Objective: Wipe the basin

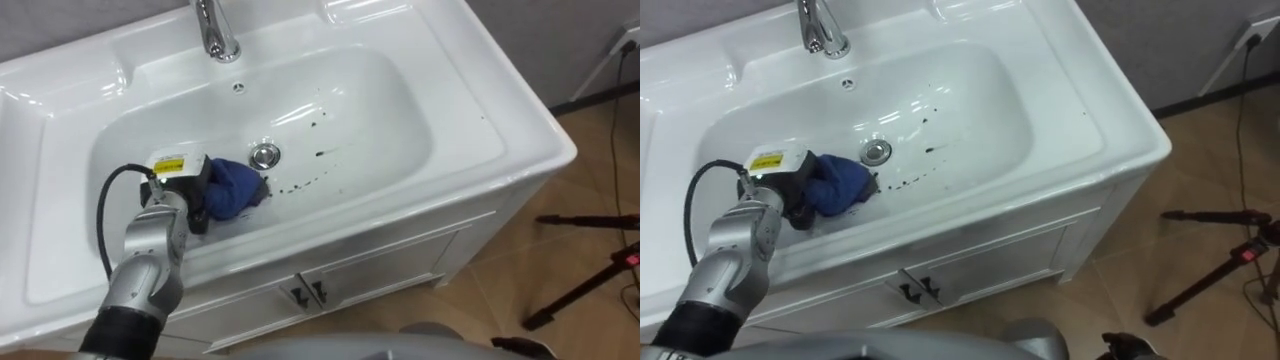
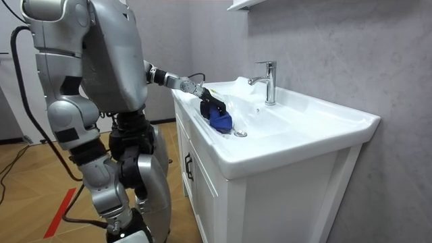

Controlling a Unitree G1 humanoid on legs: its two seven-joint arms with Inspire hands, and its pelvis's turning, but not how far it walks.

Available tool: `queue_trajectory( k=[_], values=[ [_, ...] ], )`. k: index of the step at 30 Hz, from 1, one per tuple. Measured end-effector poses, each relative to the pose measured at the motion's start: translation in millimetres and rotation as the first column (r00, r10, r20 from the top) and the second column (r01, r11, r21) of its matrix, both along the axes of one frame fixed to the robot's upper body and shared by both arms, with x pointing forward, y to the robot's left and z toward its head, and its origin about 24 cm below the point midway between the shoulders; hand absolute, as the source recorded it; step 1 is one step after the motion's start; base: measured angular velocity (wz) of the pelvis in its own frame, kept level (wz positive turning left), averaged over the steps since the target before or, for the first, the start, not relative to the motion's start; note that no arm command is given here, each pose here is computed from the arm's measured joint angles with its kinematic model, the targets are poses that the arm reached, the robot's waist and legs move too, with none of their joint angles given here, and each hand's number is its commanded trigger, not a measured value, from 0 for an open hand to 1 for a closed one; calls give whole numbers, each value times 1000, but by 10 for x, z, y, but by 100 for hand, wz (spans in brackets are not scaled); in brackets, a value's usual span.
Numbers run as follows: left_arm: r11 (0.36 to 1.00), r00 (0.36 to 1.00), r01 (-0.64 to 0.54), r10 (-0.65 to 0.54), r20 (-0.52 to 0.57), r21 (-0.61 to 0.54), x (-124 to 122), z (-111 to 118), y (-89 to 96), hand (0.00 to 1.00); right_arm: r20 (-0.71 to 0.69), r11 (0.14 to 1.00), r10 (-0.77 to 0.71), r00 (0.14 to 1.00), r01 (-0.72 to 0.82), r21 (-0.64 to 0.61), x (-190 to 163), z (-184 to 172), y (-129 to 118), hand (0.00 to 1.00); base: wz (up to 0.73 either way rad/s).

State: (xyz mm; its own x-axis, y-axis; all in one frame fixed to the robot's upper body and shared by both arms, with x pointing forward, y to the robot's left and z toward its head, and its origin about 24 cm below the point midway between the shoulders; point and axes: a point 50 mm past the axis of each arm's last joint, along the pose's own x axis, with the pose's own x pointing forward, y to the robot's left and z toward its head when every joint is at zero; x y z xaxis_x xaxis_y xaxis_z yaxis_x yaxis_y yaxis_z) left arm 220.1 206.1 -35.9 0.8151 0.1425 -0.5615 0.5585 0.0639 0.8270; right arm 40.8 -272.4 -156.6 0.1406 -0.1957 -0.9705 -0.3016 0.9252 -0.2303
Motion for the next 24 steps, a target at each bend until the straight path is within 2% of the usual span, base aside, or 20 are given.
queue_trajectory(
  k=[6,16,24],
  values=[
    [999,999,43,-43,-12,-11,61,36,-102,100,-9,1000,5,1000,-4,26,-1,-6,20,0,-4],
    [983,984,175,-174,32,-55,118,132,-451,100,21,997,64,998,-65,30,109,-24,98,0,0],
    [980,982,186,-183,53,-64,127,133,-504,100,3,998,57,998,-57,34,61,-40,116,0,-5]
  ],
)
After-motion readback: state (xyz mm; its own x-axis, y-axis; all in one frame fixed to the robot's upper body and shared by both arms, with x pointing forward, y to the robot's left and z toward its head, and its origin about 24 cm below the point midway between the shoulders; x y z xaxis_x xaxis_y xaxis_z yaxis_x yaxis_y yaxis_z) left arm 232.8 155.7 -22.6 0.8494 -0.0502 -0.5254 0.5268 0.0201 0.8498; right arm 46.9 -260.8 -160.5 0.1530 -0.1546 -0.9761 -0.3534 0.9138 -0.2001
